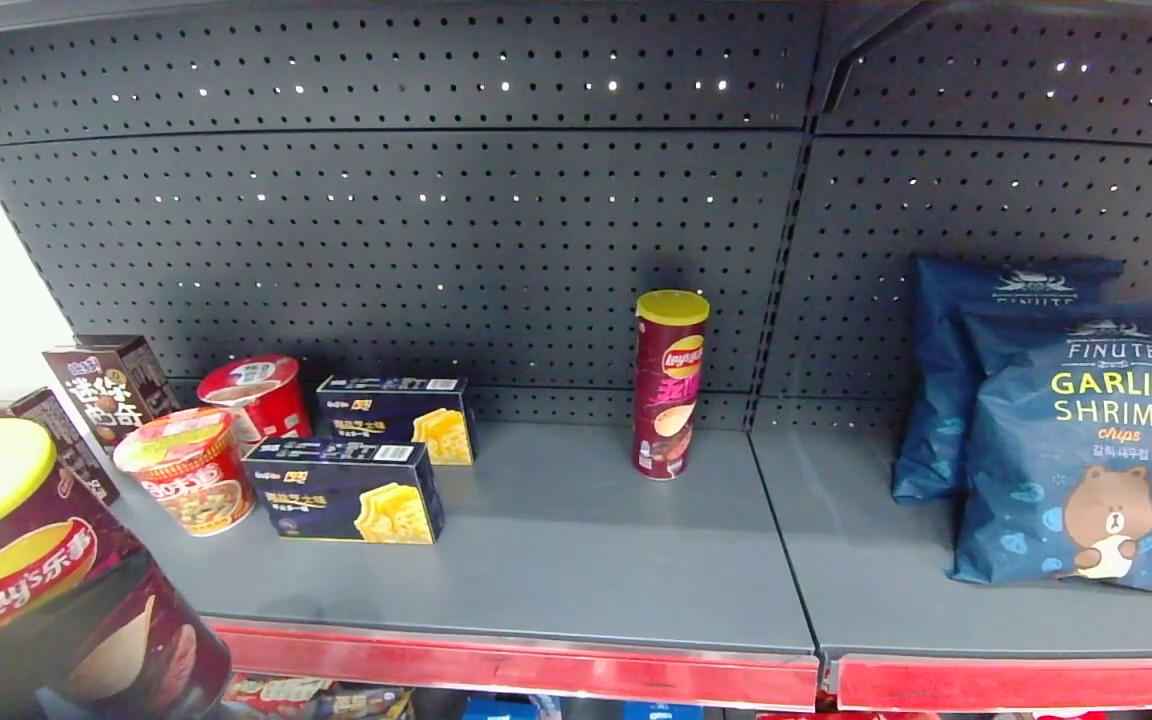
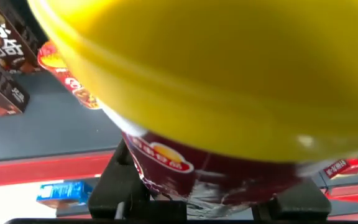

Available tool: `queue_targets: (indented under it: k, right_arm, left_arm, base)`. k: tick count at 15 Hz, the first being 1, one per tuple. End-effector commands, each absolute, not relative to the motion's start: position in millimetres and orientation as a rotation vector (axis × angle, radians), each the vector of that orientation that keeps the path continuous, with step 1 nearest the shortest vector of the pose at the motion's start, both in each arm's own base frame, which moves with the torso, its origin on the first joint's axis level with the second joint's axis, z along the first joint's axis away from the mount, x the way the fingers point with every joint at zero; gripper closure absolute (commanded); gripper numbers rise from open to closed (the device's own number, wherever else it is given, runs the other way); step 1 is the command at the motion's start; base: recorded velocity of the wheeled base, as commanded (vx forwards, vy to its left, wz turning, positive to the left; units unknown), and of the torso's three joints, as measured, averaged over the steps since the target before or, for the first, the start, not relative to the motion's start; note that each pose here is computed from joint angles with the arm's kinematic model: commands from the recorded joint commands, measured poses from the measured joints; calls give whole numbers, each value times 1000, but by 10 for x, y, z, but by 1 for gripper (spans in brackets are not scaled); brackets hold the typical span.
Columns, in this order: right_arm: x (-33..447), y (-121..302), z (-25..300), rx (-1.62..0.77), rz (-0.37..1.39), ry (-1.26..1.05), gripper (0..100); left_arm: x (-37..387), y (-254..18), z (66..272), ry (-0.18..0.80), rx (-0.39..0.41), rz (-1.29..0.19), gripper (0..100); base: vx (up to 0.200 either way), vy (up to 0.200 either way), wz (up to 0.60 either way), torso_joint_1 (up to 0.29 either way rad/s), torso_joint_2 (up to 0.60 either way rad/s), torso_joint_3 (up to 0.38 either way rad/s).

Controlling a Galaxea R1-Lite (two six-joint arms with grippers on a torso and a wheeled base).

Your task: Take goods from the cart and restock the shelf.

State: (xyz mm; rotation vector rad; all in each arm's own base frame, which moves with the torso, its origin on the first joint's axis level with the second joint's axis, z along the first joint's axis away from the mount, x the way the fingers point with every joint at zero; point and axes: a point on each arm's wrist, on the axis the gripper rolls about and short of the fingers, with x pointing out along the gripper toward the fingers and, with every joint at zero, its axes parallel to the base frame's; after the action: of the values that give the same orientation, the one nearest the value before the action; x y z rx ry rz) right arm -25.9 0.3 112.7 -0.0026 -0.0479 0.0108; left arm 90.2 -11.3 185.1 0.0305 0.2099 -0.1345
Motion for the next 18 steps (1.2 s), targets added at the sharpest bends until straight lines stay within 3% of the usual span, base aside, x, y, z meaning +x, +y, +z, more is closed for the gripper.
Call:
queue_targets:
  k: [1, 7, 8, 13, 18]
  right_arm:
    - [158, 42, 2195, -41, 215, 3, 0]
    - [772, 229, 2463, -87, 403, 158, 0]
    - [1046, 337, 2485, -103, 436, 214, 0]
    - [1742, 571, 2410, -106, 589, 238, 0]
    - [2317, 786, 2323, -121, 621, 293, 0]
  left_arm:
    - [942, -119, 1872, 213, 32, -137, 100]
    - [975, -124, 2001, 178, 85, -134, 100]
    - [1000, -125, 1993, 191, 90, -130, 100]
    - [1050, -124, 1914, 241, 95, -102, 100]
    - [1046, -122, 1871, 258, 93, -101, 100]
  base:
    - [0, 0, 0, 0, 0, 0]
    - [0, 0, 0, 0, 0, 0]
    - [0, 0, 0, 0, 0, 0]
    - [0, 0, 0, 0, 0, 0]
    - [0, 0, 0, 0, 0, 0]
